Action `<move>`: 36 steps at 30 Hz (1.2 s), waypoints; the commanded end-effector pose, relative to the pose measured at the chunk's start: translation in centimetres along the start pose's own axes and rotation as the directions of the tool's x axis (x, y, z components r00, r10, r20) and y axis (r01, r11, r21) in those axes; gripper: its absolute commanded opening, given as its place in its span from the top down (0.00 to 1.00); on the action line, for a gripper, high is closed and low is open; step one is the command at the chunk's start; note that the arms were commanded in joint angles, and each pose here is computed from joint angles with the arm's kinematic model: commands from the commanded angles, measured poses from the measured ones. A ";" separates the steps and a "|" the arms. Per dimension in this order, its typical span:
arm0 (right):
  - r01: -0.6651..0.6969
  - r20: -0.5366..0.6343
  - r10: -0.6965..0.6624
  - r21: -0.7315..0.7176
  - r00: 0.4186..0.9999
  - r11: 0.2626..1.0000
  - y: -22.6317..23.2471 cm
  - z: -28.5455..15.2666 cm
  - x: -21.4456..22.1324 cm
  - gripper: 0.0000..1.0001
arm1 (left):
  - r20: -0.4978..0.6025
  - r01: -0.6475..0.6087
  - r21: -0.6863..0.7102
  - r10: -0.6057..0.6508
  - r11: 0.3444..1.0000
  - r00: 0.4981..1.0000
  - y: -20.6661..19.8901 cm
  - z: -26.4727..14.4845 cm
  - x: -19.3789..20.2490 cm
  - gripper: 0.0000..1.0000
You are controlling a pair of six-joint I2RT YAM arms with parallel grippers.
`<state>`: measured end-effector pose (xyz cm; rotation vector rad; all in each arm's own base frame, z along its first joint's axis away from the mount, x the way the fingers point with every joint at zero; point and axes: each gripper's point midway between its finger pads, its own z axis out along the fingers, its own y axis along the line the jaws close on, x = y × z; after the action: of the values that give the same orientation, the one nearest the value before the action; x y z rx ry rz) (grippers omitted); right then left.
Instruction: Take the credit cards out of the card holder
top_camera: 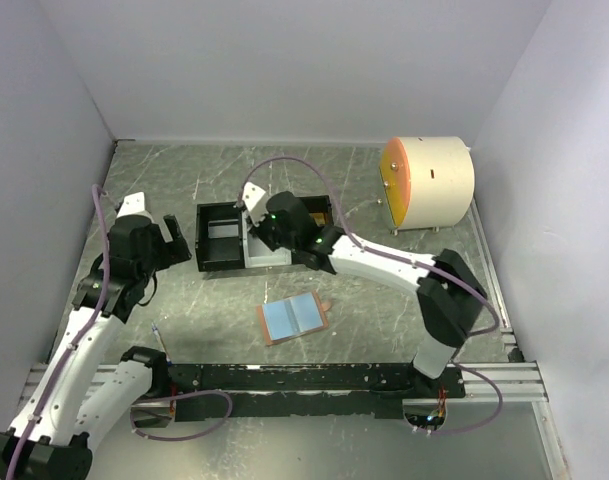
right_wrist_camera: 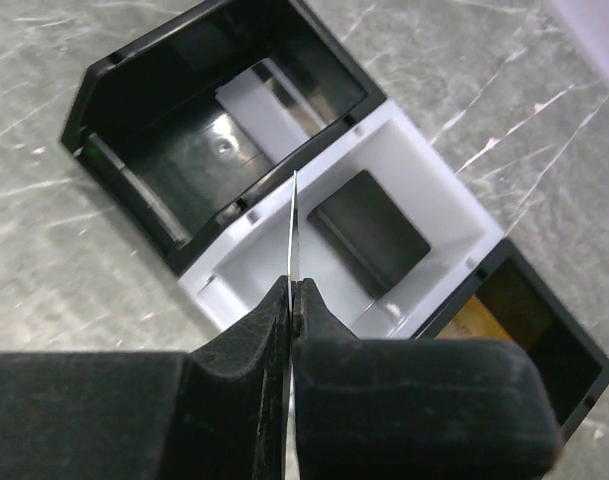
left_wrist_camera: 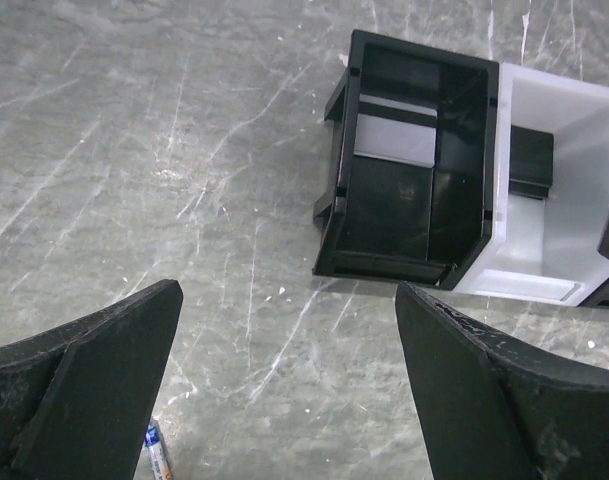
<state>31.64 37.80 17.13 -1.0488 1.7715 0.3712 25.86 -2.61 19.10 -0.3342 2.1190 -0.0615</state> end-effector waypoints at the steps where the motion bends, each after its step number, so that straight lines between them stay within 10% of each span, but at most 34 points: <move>1: 0.103 -0.061 -0.098 0.088 0.993 0.991 -1.8 2.6 0.3 1.00 | 0.026 -0.008 -0.035 0.009 0.999 1.000 0.6 0.2 -0.7 0.00; 36: 0.565 -0.329 -0.511 0.089 0.794 0.821 -7.4 13.1 7.7 1.00 | -0.008 -0.029 -0.065 0.028 0.997 1.000 1.0 0.6 -0.3 0.02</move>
<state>43.40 38.29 6.86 -1.4368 1.6430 -0.2894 25.93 -1.91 17.75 -0.3467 2.1696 0.0084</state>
